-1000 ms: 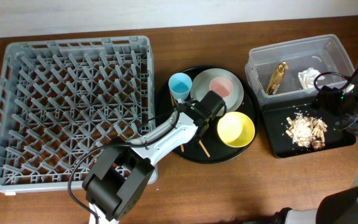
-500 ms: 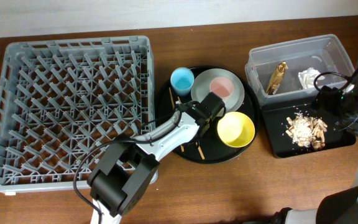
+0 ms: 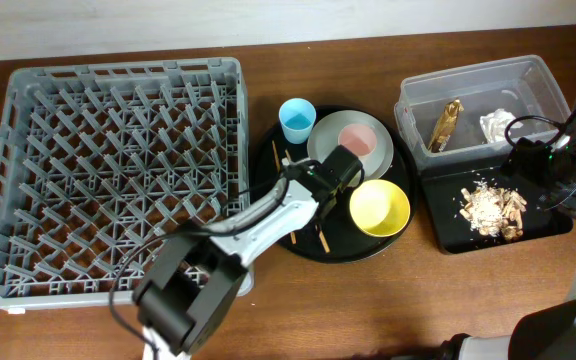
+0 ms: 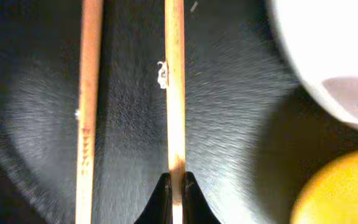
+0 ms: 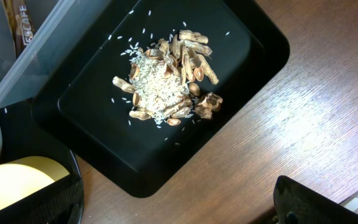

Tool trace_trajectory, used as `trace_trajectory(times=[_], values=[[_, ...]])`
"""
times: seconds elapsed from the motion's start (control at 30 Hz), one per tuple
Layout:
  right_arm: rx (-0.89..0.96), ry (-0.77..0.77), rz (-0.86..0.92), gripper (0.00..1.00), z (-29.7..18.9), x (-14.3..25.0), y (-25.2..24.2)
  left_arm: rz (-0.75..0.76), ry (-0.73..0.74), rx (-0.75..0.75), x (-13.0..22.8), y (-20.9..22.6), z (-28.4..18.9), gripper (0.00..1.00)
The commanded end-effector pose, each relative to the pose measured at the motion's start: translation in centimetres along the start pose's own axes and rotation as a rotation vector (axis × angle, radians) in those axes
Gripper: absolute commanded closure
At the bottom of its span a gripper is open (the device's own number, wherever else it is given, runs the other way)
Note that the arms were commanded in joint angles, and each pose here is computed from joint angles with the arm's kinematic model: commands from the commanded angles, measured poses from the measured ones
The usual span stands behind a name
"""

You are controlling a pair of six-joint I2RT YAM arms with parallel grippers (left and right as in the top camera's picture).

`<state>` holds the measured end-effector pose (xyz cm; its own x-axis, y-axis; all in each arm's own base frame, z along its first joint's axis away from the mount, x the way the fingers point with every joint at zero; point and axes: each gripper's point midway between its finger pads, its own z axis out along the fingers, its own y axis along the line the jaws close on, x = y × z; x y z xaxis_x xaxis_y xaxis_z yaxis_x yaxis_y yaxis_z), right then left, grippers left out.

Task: Sort waste into correct bins and load items into the dishwasher rack
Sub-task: 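Reach the left gripper to the chopsticks and grasp one chopstick, then carry the chopstick to the dish rack and release it there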

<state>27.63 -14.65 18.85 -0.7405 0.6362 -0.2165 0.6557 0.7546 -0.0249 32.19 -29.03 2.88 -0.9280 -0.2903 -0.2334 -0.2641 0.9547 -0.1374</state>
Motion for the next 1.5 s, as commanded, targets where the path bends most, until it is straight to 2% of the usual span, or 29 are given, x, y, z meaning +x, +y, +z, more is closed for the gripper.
trace_trajectory(times=[0.0, 0.1, 0.23, 0.3, 0.47, 0.63, 0.73, 0.87, 1.17, 1.47], values=[[0.001, -0.02, 0.01, 0.01, -0.6, -0.1, -0.2, -0.033, -0.137, 0.1, -3.1, -1.0, -6.4, 0.99], [0.001, -0.021, 0.01, 0.01, -0.6, -0.1, -0.2, -0.012, -0.181, 0.139, -4.2, -0.9, -9.1, 0.99], [0.001, -0.021, 0.01, 0.01, -0.6, -0.1, -0.2, 0.182, -0.266, 0.164, -6.5, 0.3, -13.0, 0.99], [0.001, -0.021, 0.01, 0.01, -0.6, -0.1, -0.2, 0.277, -0.312, 0.15, -8.2, 1.8, -14.7, 0.99], [0.001, -0.021, 0.01, 0.01, -0.6, -0.1, -0.2, 0.306, -0.344, 0.061, -11.8, 7.7, -16.9, 0.99], [0.001, -0.021, 0.01, 0.01, -0.6, -0.1, -0.2, 0.363, -0.242, -0.049, -12.3, 12.2, -15.1, 1.0], [0.001, -0.02, 0.01, 0.01, -0.6, -0.1, -0.2, 0.465, -0.181, -0.032, -11.6, 11.9, -13.7, 0.99], [0.001, -0.021, 0.01, 0.01, -0.6, -0.1, -0.2, 0.472, -0.139, -0.054, -11.4, 12.0, -12.1, 0.99], [0.001, -0.021, 0.01, 0.01, -0.6, -0.1, -0.2, 0.399, -0.043, -0.108, -10.7, 12.5, -7.9, 0.99], [0.001, -0.021, 0.01, 0.01, -0.6, -0.1, -0.2, 0.336, -0.009, -0.183, -10.6, 13.7, -5.5, 0.99]])
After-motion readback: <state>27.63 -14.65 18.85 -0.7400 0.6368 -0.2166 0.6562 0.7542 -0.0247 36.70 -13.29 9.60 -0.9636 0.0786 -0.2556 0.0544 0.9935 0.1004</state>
